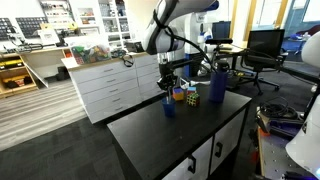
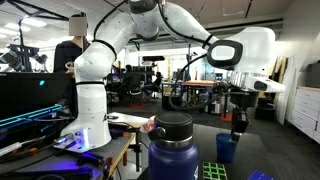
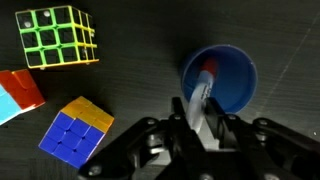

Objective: Take the red marker out of the blue cup

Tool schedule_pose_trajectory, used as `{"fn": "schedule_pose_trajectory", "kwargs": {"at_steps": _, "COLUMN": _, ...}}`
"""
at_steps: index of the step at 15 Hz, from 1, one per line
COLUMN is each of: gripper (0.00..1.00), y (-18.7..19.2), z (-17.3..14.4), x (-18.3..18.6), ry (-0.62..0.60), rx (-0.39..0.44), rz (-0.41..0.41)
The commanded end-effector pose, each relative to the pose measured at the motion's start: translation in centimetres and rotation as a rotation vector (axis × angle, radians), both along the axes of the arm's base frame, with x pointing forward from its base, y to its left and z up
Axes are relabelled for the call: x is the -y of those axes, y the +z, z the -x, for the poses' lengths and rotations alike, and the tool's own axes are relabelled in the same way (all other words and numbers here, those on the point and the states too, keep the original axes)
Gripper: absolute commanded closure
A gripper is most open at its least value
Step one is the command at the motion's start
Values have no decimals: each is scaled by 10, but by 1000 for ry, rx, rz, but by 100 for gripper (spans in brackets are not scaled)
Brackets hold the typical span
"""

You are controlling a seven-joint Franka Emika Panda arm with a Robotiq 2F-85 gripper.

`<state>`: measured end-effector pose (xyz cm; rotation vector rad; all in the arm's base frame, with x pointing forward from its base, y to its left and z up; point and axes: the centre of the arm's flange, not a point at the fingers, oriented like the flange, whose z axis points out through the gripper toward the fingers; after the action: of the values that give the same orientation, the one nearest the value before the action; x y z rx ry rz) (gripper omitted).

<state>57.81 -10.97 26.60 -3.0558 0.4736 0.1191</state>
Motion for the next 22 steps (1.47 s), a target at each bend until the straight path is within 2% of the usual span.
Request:
{"fn": "schedule_pose_trajectory", "kwargs": {"at_steps": 1, "gripper": 96, "y": -2, "z": -2, "x": 8, "ry": 10, "rx": 34, "rz": -1}}
{"fn": "schedule_pose_trajectory", "kwargs": {"at_steps": 2, "gripper": 99, "y": -2, "z": -2, "x": 9, "ry": 11, "rx": 35, "rz": -1}}
{"fn": "schedule_pose_trajectory", "kwargs": {"at_steps": 3, "gripper": 94, "y": -2, "z": -1, "x": 9, "ry": 11, "rx": 37, "rz": -1}}
{"fn": "schedule_pose_trajectory", "kwargs": {"at_steps": 7, "gripper": 94, "y": -1, "z": 3, "x": 6, "ry": 14, "rx": 34, "rz": -1}}
{"fn": "schedule_pose_trajectory", "kwargs": {"at_steps": 11, "gripper": 94, "y": 16, "z": 13, "x": -14, "ry": 23, "rx": 2, "rz": 9}}
{"fn": "schedule_pose_trajectory", "kwargs": {"at_steps": 17, "gripper": 94, "y": 52, "z": 23, "x": -54, "ry": 79, "rx": 7, "rz": 97}}
{"fn": "schedule_pose_trajectory", "kwargs": {"at_steps": 22, "gripper": 94, "y": 82, "z": 24, "x": -69, "ry": 133, "rx": 31, "rz": 175}}
